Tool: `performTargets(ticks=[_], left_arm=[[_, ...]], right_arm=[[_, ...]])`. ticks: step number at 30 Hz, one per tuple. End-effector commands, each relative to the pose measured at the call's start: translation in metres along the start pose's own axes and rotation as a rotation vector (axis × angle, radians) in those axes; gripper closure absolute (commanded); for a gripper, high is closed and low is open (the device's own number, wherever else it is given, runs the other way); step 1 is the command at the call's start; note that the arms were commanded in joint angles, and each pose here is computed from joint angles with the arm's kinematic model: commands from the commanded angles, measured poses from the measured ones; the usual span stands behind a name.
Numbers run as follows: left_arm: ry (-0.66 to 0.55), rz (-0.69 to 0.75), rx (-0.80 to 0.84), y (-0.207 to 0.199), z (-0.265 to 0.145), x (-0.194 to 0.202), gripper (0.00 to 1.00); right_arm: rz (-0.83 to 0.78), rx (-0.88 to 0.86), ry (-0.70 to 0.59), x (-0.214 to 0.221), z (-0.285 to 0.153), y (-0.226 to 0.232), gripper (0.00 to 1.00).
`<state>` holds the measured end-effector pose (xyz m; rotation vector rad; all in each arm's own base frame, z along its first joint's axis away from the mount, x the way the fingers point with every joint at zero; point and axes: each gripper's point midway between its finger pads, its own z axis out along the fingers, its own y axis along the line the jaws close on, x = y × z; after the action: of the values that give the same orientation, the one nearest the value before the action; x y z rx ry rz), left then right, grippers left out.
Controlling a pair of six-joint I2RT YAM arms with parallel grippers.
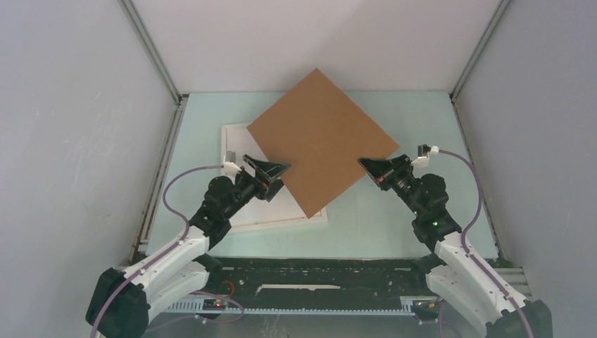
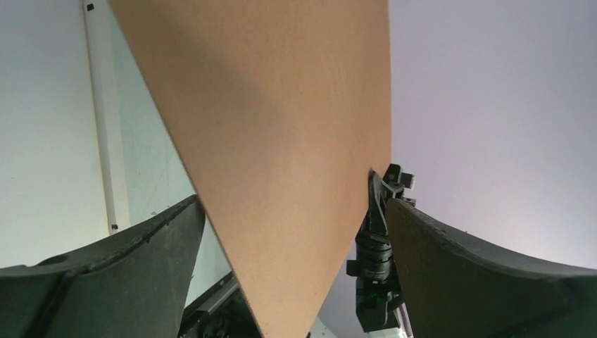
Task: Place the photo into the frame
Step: Turn over the photo frame item at the center of the board.
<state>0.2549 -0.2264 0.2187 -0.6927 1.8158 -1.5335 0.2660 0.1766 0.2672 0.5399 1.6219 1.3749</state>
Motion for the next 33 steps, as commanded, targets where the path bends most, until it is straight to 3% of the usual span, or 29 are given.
performTargets(ticks=[1,5,12,16,18,19,21,25,28,29,33], left_arm=[[-0.095,-0.035,0.096,-0.019,-0.013,-0.012,0.02],[-0.123,-0.042,0.110,-0.018,-0.019,-0.015,0.13],[-0.149,-0.059,0.175,-0.027,-0.023,-0.019,0.47],[-0.143,-0.048,0.191,-0.029,-0.025,-0.018,0.79],[-0.105,-0.028,0.174,-0.029,-0.024,-0.013,0.89],[-0.091,-0.018,0.162,-0.028,-0.025,-0.011,0.93],[-0.079,-0.006,0.116,-0.018,-0.027,-0.010,0.99],[-0.065,0.000,0.062,-0.001,-0.039,-0.015,1.00],[-0.013,0.045,0.049,0.001,-0.049,-0.016,1.00],[-0.002,0.065,0.039,0.003,-0.051,-0.017,1.00],[0.078,0.093,-0.023,0.020,-0.059,-0.013,1.00]], right_arm=[[0.090,-0.176,-0.139,-0.021,0.006,0.053,1.00],[0.174,-0.141,-0.170,-0.014,0.013,0.041,1.00],[0.257,-0.063,-0.165,0.009,0.022,0.026,1.00],[0.263,-0.045,-0.114,0.028,0.021,0.025,1.00],[0.249,-0.037,-0.048,0.040,0.020,0.023,1.00],[0.249,-0.016,-0.021,0.044,0.018,0.018,0.94],[0.233,0.017,0.027,0.052,0.011,0.007,0.73],[0.142,0.003,0.159,0.060,-0.006,0.000,0.32],[0.108,0.048,0.269,0.061,-0.020,-0.021,0.07],[0.114,0.052,0.294,0.060,-0.023,-0.027,0.02],[0.153,0.004,0.412,0.061,-0.025,-0.029,0.02]])
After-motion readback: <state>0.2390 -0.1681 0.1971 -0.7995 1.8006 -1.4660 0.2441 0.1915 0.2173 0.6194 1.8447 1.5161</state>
